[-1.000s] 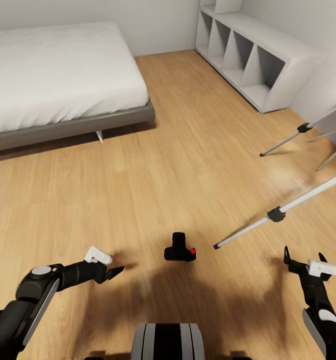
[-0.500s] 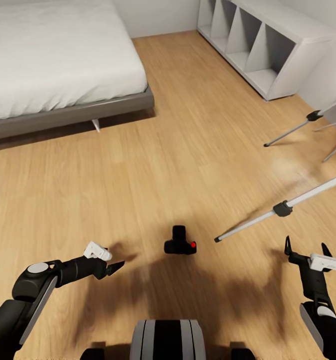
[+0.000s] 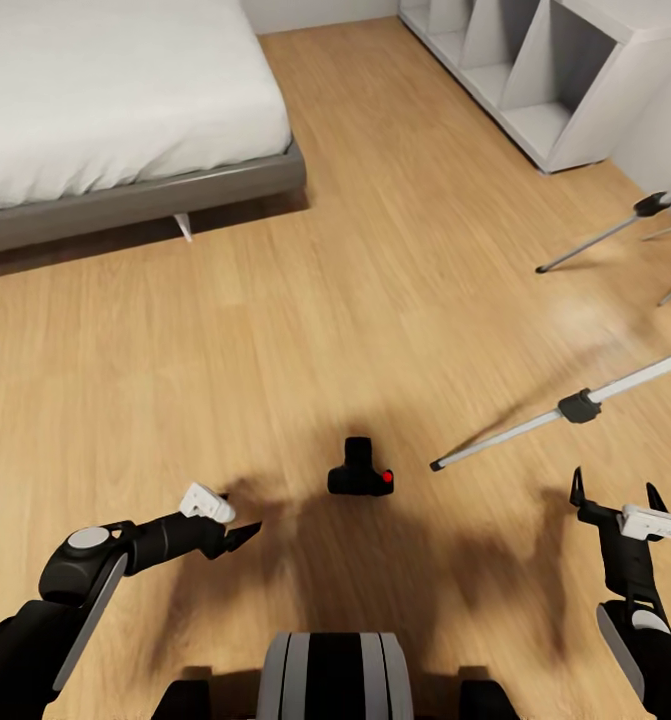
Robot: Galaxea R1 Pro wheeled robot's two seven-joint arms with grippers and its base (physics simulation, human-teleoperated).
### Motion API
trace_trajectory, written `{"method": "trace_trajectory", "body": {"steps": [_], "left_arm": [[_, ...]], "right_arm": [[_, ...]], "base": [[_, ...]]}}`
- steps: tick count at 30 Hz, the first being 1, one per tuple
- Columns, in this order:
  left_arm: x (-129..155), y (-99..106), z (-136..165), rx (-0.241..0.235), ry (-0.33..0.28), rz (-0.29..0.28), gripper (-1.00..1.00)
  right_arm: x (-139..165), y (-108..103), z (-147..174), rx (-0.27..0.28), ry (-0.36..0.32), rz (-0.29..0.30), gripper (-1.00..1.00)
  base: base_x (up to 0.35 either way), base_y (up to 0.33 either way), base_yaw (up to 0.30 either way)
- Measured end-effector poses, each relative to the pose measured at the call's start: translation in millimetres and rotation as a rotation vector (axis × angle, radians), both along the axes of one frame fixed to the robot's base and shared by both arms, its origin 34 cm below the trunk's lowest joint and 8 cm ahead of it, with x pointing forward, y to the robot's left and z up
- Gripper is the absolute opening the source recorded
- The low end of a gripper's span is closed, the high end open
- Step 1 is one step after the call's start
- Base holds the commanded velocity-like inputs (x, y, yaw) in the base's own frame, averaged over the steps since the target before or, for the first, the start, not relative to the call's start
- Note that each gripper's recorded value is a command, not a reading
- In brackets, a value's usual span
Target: Attach the digital camera to the camera tripod in the bedroom.
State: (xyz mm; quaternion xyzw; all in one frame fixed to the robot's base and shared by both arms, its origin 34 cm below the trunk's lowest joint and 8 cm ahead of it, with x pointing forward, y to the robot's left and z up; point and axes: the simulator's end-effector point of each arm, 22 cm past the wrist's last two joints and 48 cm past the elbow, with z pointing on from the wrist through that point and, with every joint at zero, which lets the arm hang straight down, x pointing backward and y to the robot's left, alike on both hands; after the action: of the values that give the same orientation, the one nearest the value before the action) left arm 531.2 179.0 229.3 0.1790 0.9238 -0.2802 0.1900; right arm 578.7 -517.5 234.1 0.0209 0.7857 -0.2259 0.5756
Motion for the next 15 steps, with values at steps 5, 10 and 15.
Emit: {"method": "trace_trajectory", "body": {"steps": [5,10,15], "left_arm": [[3,-8,-4,-0.02,-0.047,-0.014,1.0],[6,-13,-8,-0.034,-0.084,-0.022,1.0],[3,-28,-11,-0.062,-0.102,-0.043,1.0]], "right_arm": [[-4,2,-8,0.001,0.008,0.006,1.0],[-8,5,-18,0.006,0.021,0.022,1.0],[-8,22,-28,0.028,0.033,0.097,1.0]], "base": [[0.0,0.0,0.0],[0.0,0.0,0.0],[0.0,0.0,0.0]]}}
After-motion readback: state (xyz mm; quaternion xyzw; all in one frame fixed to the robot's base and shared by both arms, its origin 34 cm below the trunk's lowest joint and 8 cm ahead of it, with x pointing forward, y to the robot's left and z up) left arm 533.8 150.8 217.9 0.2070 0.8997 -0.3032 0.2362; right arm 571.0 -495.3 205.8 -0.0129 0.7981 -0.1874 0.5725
